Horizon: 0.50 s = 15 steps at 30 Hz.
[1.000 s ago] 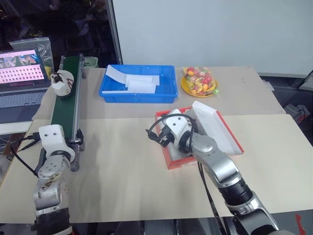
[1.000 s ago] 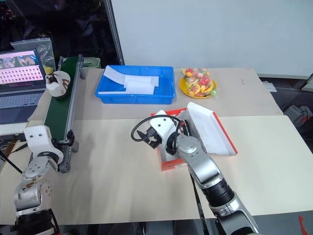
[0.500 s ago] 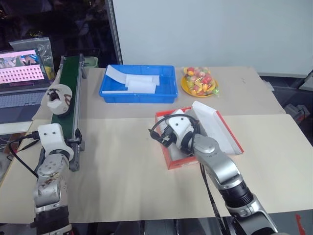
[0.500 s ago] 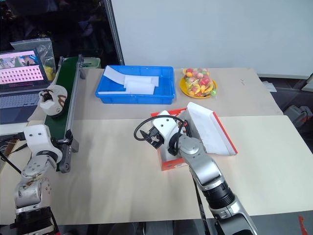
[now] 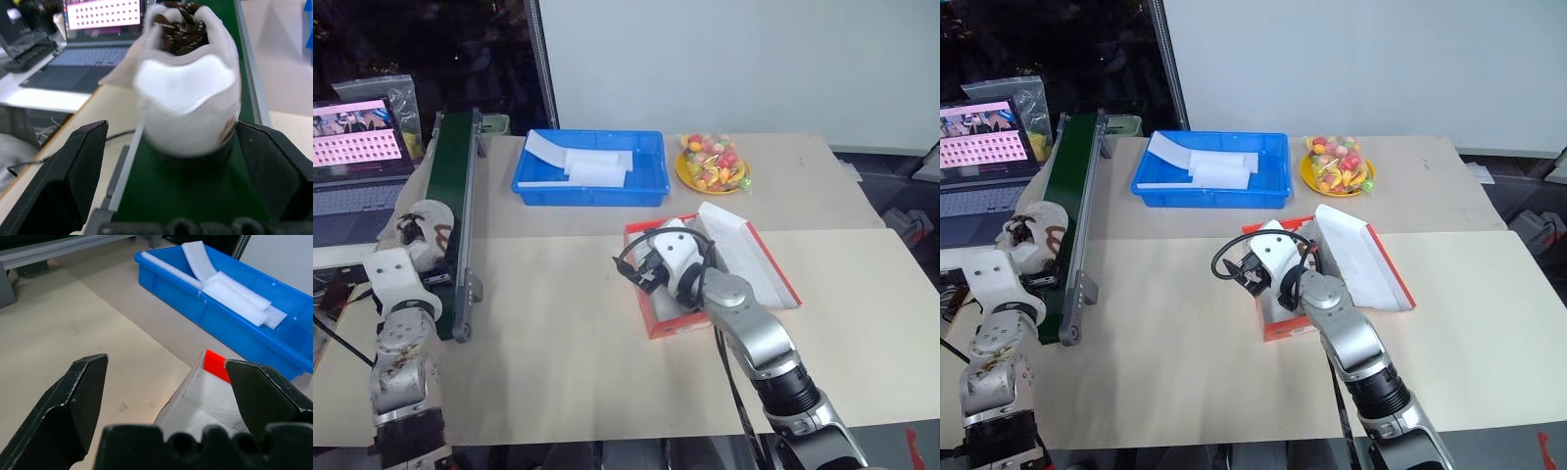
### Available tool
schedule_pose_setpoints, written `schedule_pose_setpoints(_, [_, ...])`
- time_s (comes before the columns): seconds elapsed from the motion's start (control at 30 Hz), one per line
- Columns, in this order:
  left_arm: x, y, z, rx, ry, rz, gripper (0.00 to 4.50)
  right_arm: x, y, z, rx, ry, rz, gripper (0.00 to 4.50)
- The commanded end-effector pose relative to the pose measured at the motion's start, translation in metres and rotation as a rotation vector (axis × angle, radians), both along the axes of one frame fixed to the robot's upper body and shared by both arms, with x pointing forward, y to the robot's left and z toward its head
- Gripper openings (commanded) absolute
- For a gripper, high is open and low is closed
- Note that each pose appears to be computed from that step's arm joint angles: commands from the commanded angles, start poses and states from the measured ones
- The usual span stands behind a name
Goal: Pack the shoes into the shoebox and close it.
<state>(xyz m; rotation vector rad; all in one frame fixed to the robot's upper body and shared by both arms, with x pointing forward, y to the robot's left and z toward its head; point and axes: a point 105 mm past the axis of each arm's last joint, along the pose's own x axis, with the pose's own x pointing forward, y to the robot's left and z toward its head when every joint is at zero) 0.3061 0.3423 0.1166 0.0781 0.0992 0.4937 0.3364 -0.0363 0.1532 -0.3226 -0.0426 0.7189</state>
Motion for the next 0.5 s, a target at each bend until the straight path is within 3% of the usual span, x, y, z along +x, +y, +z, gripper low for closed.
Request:
schedule_pose_setpoints(0.03, [0.009, -0.009, 0.016, 0.007, -0.065, -0.049, 4.45, -0.004, 0.0, 0.018, 0.034, -0.052, 0.0, 4.5])
schedule_pose_setpoints(0.2, [0.012, -0.016, 0.021, 0.011, -0.095, -0.079, 2.87, -0.004, -0.003, 0.018, 0.033, -0.052, -0.009, 4.5])
schedule_pose_setpoints(0.33, [0.013, -0.019, 0.02, 0.017, -0.08, -0.083, 1.91, -0.004, -0.003, 0.018, 0.034, -0.049, -0.012, 4.5])
schedule_pose_setpoints(0.5, [0.018, -0.037, 0.044, 0.107, -0.159, -0.135, 1.83, -0.004, 0.0, 0.025, 0.066, -0.04, 0.003, 4.5])
